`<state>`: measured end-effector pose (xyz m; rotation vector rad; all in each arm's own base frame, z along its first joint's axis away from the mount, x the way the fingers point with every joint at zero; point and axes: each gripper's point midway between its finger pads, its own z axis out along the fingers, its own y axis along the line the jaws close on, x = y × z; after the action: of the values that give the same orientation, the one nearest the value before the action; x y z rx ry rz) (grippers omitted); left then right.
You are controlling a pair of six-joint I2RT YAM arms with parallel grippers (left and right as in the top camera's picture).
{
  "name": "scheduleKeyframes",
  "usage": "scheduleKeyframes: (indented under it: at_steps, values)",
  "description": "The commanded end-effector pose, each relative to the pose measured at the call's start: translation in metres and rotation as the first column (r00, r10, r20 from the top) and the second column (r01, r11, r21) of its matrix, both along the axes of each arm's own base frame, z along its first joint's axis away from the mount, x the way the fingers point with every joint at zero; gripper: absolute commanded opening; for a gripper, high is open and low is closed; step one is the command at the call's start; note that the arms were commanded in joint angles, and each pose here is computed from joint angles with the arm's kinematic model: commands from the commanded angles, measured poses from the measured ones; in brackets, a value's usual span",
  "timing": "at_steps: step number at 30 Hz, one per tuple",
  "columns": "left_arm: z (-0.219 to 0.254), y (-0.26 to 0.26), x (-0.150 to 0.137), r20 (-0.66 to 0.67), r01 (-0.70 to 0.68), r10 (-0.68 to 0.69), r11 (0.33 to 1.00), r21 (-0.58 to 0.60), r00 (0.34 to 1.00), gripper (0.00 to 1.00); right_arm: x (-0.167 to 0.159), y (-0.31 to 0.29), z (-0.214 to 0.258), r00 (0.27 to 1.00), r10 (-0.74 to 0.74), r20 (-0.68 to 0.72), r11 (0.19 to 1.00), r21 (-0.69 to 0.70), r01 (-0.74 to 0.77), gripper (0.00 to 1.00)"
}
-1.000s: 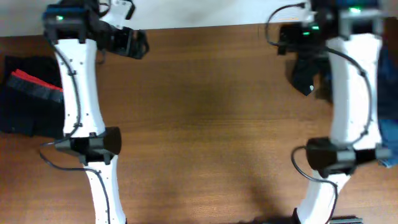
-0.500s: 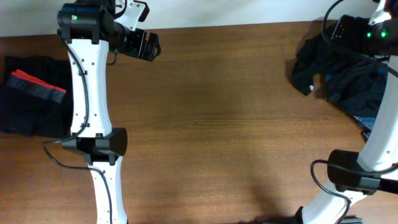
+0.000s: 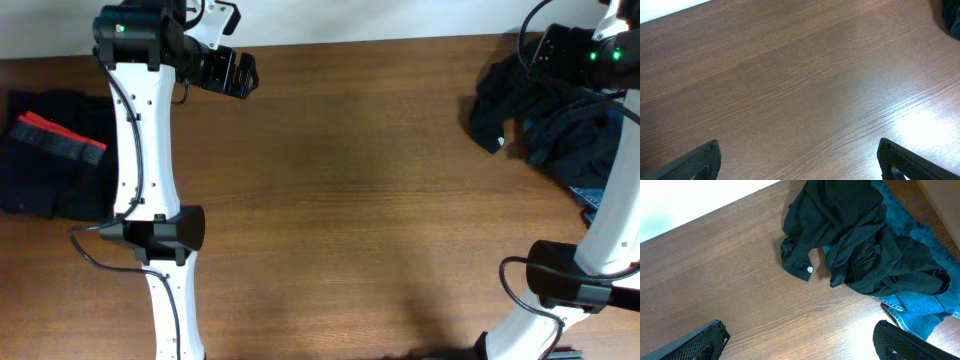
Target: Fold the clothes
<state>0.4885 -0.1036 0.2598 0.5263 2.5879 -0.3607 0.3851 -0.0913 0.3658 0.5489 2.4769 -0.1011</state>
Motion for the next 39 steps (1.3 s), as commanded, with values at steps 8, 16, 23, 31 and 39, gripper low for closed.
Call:
scheduleKeyframes:
  at_steps: [8, 16, 23, 31, 39]
  values:
    - [0.003, 0.003, 0.001, 0.012, -0.016, 0.016, 1.000, 0.004, 1.000, 0.99, -0.003, 0.001, 0.005, 1.000, -0.007, 0.016, 1.000, 0.008, 0.007, 0.99]
    - [0.003, 0.003, 0.001, 0.012, -0.016, 0.016, 1.000, 0.004, 1.000, 0.99, -0.039, 0.006, 0.034, 0.997, -0.010, 0.079, 1.000, -0.017, 0.012, 0.99]
    - [0.003, 0.003, 0.001, 0.012, -0.016, 0.016, 1.000, 0.004, 1.000, 0.99, -0.051, 0.022, 0.057, 0.947, 0.045, 0.319, 0.999, -0.019, -0.041, 0.99]
    - [0.003, 0.003, 0.001, 0.012, -0.016, 0.016, 1.000, 0.004, 1.000, 0.99, -0.066, 0.069, 0.045, 0.748, 0.201, 0.633, 0.977, -0.070, -0.203, 0.99]
    - [0.003, 0.003, 0.001, 0.012, -0.016, 0.016, 1.000, 0.004, 1.000, 0.99, -0.120, 0.088, -0.036, 0.593, 0.271, 0.758, 0.960, -0.165, -0.227, 0.99]
